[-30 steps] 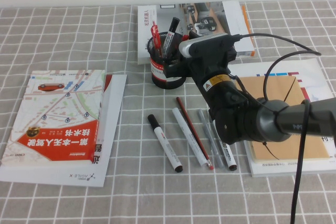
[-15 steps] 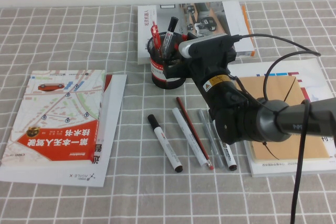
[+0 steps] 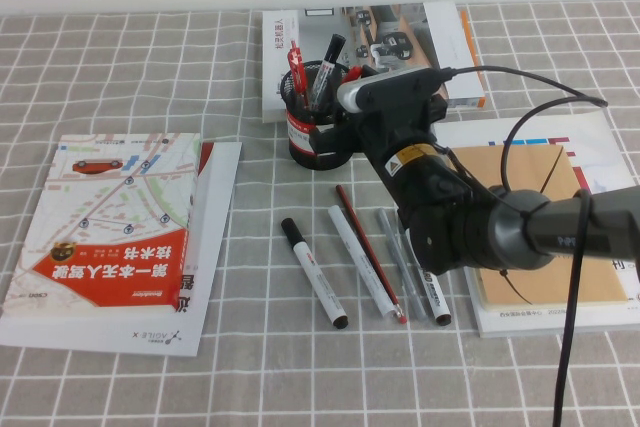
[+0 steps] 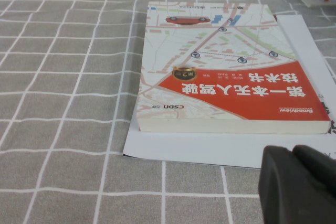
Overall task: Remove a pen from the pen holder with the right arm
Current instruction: 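Take a marker out of the pen holder and lay it on the table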
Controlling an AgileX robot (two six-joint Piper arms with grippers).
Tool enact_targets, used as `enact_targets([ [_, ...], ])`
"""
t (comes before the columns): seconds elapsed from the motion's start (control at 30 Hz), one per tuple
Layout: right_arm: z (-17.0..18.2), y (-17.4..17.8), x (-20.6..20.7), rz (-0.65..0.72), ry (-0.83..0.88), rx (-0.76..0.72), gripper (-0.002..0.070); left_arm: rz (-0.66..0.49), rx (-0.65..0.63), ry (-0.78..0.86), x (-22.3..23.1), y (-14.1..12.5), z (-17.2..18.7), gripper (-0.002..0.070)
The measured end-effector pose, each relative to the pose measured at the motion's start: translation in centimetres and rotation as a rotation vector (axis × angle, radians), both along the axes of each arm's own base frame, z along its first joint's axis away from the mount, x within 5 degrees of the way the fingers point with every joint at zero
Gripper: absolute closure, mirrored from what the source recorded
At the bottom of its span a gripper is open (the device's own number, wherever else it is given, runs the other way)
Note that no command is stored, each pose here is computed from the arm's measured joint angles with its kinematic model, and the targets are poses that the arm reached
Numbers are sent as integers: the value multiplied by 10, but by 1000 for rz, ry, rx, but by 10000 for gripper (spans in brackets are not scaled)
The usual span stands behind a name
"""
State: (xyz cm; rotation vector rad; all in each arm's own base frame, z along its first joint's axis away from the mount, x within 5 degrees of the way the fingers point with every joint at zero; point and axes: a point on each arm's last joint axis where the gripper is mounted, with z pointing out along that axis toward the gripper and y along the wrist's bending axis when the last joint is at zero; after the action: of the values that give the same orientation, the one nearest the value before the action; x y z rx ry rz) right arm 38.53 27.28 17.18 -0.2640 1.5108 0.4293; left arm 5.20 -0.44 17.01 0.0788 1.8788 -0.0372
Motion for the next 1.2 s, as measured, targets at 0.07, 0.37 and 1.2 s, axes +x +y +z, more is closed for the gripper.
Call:
enact_targets([
  [0.07,1,1,1,2,4,0,367,0,0,0,0,0,0,678],
  [0.37,5,1,12,-15,13,16,363,0,0,0,0,0,0,678],
  [1.2,-6,4,23,-25,39,15,363,0,0,0,0,0,0,678],
])
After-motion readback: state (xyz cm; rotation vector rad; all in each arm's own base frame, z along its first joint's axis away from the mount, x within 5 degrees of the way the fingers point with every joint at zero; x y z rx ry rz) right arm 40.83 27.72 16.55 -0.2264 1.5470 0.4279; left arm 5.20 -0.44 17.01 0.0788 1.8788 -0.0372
